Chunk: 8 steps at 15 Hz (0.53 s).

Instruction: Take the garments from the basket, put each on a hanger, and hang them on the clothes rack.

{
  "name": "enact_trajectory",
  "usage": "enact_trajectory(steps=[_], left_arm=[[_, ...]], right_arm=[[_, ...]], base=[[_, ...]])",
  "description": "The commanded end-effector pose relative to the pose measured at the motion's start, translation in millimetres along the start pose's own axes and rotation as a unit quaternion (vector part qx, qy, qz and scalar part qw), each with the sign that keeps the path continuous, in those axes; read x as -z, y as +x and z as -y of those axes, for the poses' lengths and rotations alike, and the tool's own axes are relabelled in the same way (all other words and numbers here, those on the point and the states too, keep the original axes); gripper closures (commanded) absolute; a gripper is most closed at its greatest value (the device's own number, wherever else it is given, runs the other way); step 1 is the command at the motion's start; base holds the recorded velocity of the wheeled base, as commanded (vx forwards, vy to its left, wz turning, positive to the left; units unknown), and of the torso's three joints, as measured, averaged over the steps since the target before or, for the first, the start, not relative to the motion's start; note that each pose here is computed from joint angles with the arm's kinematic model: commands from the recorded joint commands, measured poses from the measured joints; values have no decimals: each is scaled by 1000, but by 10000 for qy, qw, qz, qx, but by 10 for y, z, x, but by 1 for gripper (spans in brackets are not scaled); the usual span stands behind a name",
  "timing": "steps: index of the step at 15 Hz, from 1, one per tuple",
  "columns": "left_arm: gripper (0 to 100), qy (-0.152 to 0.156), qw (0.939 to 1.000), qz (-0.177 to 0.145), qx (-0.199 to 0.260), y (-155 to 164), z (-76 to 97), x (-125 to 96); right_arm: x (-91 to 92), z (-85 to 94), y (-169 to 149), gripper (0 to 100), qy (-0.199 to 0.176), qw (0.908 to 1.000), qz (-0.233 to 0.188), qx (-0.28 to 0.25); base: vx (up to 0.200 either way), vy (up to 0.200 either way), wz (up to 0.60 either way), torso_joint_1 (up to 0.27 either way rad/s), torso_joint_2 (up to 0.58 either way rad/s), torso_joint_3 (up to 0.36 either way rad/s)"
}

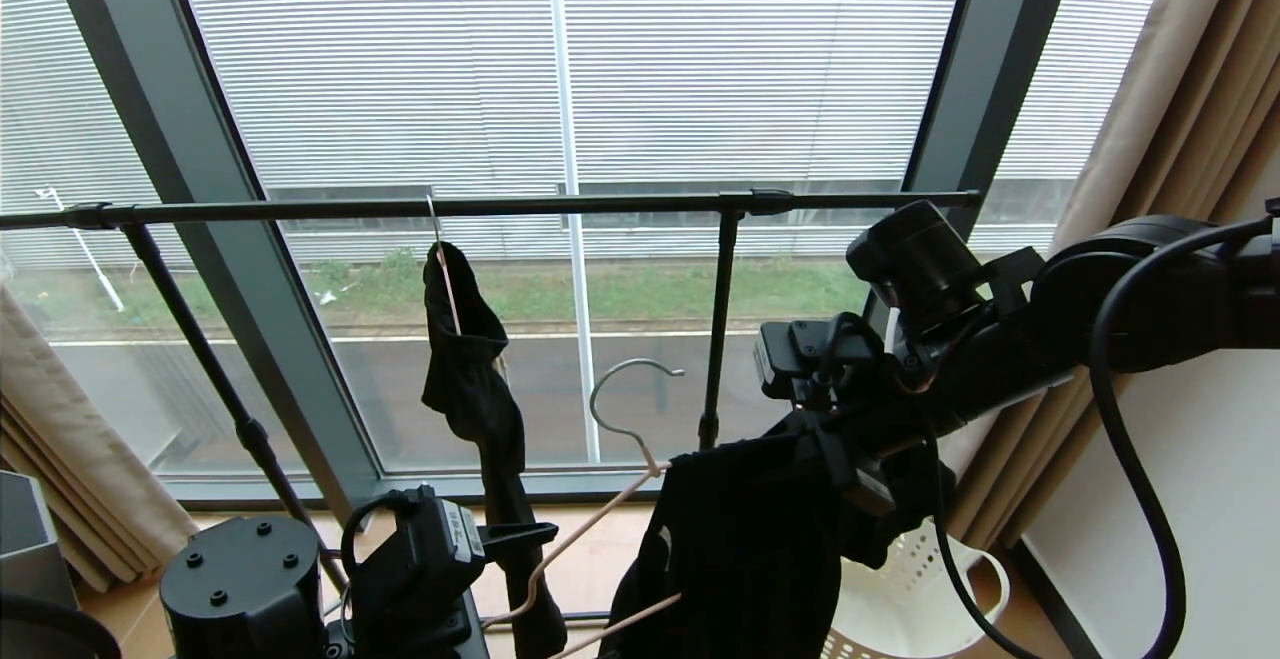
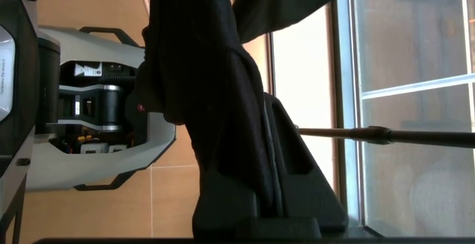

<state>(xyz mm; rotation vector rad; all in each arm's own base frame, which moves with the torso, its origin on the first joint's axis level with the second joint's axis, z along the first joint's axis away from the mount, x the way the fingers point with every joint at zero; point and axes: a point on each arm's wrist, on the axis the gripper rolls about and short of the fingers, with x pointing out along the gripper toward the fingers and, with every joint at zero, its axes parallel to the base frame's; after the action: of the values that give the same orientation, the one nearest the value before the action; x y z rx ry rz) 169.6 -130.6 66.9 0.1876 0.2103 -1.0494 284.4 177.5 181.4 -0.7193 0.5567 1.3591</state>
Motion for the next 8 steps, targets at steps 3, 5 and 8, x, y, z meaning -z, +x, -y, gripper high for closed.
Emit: enact_trajectory(steps=[3,5,8], left_arm=[[0,-294,9994,29,165,-8,8,-3],[0,-684,9972,175,252,-40,-6,-58],[0,-882,9951,320,327,-98,-68,-98]], right_arm=[[-16,-48,-66,100,-37,10000,42,28],[-2,-74,-95,100,-26,10000,45,34],[72,-66,-134,100,82,9999,16,71]], base=[[0,0,0,0,0,0],[0,0,0,0,0,0],[0,0,0,0,0,0]])
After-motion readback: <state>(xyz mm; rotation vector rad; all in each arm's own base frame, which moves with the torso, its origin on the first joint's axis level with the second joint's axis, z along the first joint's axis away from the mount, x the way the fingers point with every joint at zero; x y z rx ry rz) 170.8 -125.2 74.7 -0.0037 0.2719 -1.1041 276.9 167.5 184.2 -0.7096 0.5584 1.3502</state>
